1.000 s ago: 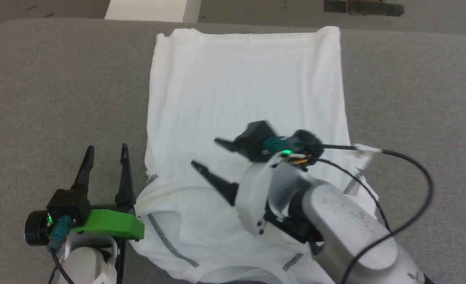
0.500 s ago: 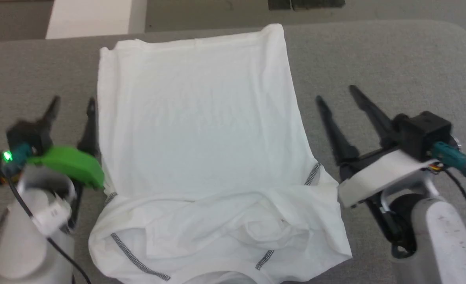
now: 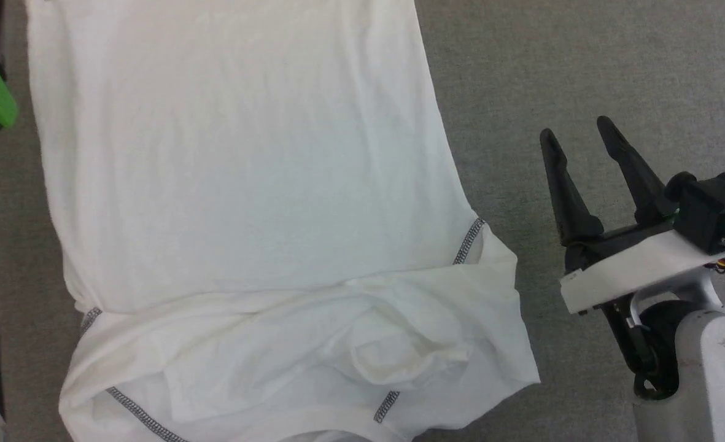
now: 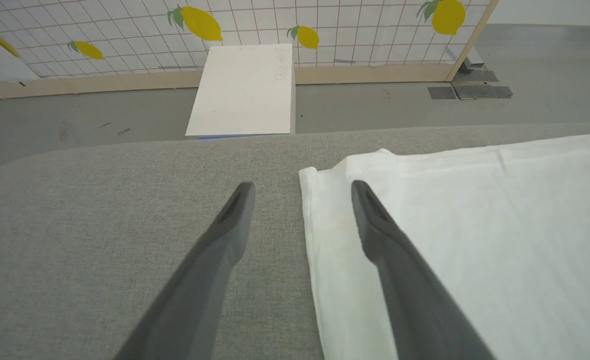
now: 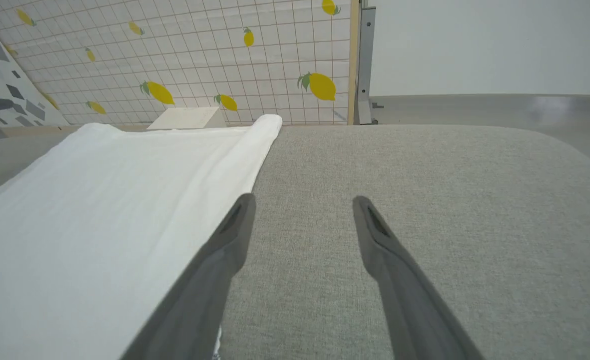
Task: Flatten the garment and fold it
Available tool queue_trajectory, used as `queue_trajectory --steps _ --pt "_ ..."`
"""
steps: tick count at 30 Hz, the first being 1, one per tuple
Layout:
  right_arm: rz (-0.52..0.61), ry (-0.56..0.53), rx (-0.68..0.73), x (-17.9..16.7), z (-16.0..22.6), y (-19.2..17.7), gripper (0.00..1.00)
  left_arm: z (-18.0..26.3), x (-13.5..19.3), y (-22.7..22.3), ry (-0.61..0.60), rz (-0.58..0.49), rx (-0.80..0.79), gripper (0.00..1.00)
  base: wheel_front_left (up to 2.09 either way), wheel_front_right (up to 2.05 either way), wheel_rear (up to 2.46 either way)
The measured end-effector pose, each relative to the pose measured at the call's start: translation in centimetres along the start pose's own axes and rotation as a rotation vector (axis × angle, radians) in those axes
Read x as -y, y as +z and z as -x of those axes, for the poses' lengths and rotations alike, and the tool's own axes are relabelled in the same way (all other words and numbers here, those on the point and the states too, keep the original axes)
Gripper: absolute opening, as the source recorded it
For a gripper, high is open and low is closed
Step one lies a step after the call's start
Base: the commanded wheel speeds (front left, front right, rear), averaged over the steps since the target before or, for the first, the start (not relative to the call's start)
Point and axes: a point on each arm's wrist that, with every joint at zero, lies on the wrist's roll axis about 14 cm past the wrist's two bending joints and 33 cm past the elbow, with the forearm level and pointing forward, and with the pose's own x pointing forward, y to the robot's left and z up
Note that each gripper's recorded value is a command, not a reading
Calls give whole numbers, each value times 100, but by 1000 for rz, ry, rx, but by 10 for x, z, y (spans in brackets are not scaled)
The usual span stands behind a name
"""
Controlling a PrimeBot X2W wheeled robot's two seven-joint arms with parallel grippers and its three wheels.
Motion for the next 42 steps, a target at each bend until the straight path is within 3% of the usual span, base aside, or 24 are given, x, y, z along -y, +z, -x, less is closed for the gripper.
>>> queue_trajectory --steps 17,18,20,25,33,37,42 --pt "-11 -101 -174 41 -9 -82 100 -85 -6 -72 78 29 -305 100 0 0 0" --pt "-10 -104 -180 42 -9 -85 100 -86 -8 -74 89 20 -314 49 0 0 0" --pt "-7 -106 -187 43 -11 -88 100 -89 -8 -77 99 8 -322 0 0 0 0" --pt "39 -76 -165 38 -29 -77 100 -90 -2 -73 81 -7 -289 0 0 0 0" --pt "126 68 31 0 -121 7 100 -83 1 -51 44 -60 -147 0 0 0 0" --pt "123 120 -11 -18 -167 19 100 -77 5 -37 19 -73 -75 0 0 0 0" --pt "137 131 -210 -34 -218 -3 100 -66 12 -28 -22 -95 -6 0 0 0 0"
